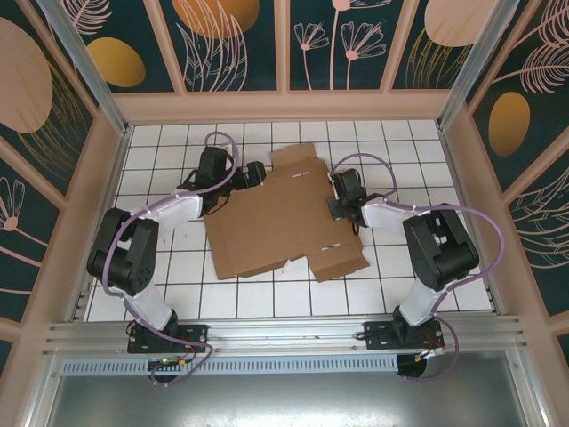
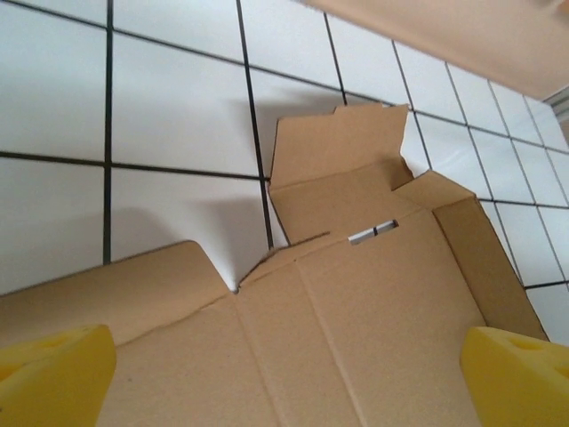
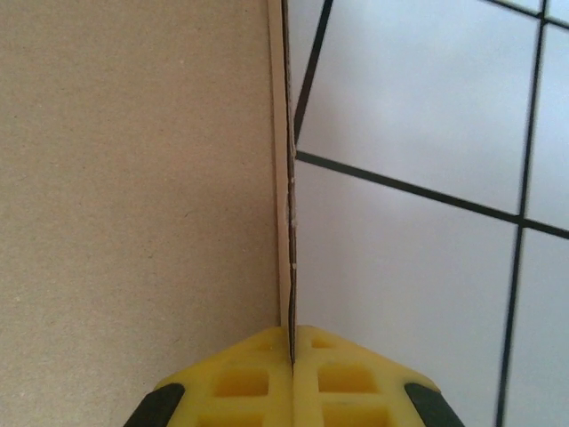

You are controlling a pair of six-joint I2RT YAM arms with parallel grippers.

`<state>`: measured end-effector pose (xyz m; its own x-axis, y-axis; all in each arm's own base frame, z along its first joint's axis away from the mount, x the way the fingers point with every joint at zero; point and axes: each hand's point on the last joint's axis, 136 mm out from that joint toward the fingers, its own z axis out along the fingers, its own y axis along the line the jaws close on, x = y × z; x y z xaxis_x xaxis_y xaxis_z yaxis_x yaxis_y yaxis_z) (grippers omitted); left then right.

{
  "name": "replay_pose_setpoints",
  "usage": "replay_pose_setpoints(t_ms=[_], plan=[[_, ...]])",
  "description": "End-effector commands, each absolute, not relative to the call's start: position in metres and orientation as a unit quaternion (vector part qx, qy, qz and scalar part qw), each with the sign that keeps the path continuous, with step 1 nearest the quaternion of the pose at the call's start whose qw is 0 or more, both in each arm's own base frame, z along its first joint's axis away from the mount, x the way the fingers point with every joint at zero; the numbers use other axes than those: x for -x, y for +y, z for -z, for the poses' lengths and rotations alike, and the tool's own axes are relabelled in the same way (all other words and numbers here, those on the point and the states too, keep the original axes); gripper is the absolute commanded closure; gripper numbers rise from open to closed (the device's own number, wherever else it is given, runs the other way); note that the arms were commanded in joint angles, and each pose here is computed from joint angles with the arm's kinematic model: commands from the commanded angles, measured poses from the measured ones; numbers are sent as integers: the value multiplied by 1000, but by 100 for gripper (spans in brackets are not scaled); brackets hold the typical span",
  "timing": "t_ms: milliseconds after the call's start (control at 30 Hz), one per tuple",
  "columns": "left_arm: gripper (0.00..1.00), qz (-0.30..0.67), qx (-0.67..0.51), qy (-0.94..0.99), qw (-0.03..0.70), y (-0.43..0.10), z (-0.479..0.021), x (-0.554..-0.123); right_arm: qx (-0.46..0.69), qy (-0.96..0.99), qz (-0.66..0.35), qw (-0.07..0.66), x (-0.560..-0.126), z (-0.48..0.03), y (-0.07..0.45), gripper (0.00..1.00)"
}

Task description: Fold the paper box

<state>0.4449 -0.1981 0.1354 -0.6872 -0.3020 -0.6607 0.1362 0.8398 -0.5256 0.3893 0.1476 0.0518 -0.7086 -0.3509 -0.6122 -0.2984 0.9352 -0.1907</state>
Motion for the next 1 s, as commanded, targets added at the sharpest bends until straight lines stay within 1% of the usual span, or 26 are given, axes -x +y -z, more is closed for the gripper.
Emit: replay_pose_setpoints(t_ms=[0,100,300,367,433,467,567,633,767,867,967], plan=[[1,279,53,854,435,-184,-162,-451,201,888,81,405,-403,-103,145,100],[1,279,59,845,453,-175,-172,-452,235,865,115,428,-406,-118,147,100],[1,286,66,834,466,-162,-185,-461,298,823,196,442,-410,-137,149,100],[1,289,63,835,464,-162,-185,-463,310,813,204,449,-409,-144,155,100],[1,292,61,835,463,-163,-185,-465,313,816,182,451,-408,-144,160,100],[1,295,58,836,460,-165,-184,-465,322,824,149,442,-403,-139,168,100],[1,304,53,838,451,-169,-181,-464,283,885,20,370,-402,-116,169,100],[1,306,51,839,447,-170,-178,-462,257,908,-30,330,-401,-102,169,100],[1,303,49,843,442,-170,-174,-459,240,924,-53,292,-399,-80,168,100],[1,302,48,844,440,-170,-172,-459,232,932,-38,275,-401,-67,159,100],[1,303,46,845,438,-171,-171,-459,215,939,-35,265,-406,-60,152,91]])
